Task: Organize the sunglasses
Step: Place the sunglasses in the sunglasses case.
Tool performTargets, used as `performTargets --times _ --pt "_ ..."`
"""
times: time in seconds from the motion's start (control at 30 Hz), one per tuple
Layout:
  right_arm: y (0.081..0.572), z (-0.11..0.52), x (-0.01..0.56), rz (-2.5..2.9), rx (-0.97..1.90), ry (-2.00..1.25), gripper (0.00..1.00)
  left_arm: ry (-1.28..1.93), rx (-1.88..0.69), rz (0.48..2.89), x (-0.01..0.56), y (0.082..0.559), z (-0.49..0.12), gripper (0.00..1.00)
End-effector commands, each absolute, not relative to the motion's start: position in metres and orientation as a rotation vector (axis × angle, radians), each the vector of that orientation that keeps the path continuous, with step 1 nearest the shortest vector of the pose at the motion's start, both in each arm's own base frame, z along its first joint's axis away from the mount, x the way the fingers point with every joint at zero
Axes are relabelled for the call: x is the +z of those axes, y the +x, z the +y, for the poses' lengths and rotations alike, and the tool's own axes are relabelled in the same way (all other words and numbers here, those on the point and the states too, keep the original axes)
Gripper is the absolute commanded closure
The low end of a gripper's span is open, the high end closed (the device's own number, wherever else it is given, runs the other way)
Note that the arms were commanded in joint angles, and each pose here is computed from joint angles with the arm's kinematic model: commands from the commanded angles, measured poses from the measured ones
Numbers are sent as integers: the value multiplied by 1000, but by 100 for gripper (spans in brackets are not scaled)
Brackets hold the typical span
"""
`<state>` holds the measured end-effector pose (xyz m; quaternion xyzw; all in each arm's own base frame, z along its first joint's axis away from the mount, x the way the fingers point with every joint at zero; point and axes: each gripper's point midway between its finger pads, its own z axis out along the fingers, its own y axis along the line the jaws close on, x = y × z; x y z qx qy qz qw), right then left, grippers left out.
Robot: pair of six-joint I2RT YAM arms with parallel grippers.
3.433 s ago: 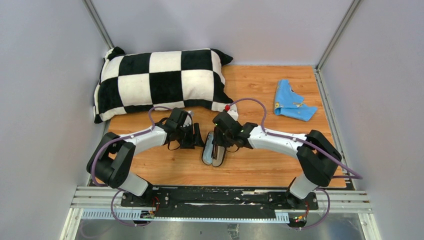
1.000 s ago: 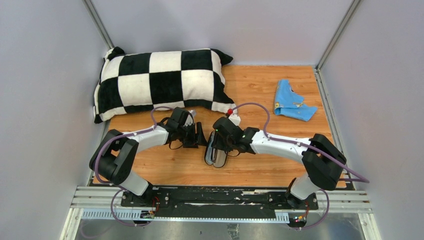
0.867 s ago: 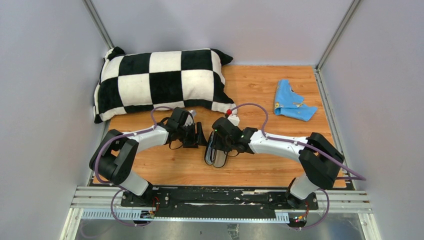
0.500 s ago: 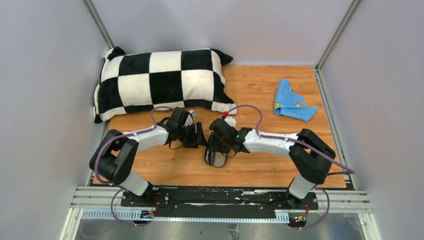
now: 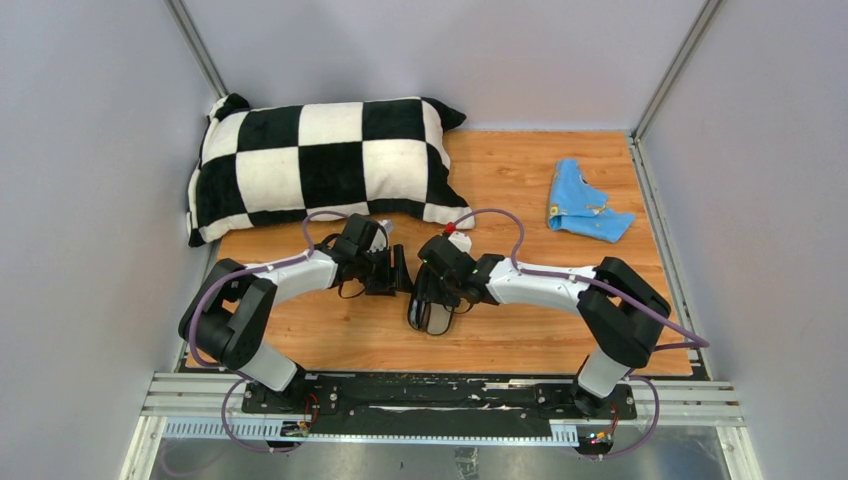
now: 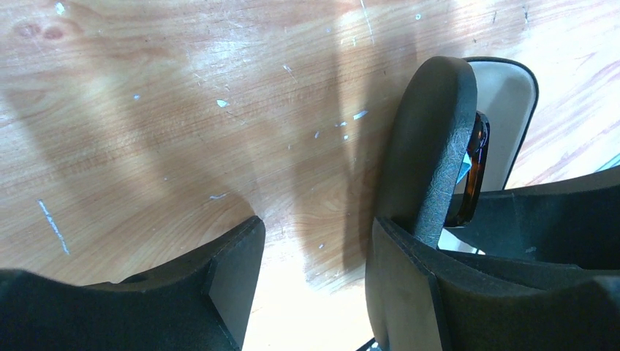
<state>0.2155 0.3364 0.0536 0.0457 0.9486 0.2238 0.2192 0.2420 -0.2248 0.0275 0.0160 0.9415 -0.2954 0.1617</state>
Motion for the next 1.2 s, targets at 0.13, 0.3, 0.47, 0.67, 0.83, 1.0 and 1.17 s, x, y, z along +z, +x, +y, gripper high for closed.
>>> performTargets --times 0.13,0.3,0.47,0.67,0.83,1.0,1.17 --pt "231 344 90 2517 689 95 47 36 -616 2791 5 231 -187 35" --pt "233 344 101 2485 706 72 46 42 -602 2800 5 232 -184 35" --pt "227 346 108 2471 754 1 50 42 -592 2798 7 232 -182 35" --pt "193 355 119 2428 860 -297 62 46 -592 2815 1 231 -182 35" --pt "151 361 116 2347 874 -613 62 43 -597 2826 -3 229 -183 35" --pt "117 364 104 2254 929 -816 62 48 -591 2839 -7 227 -181 35" --pt "100 361 87 2217 942 -896 62 42 -597 2847 -10 225 -182 35"
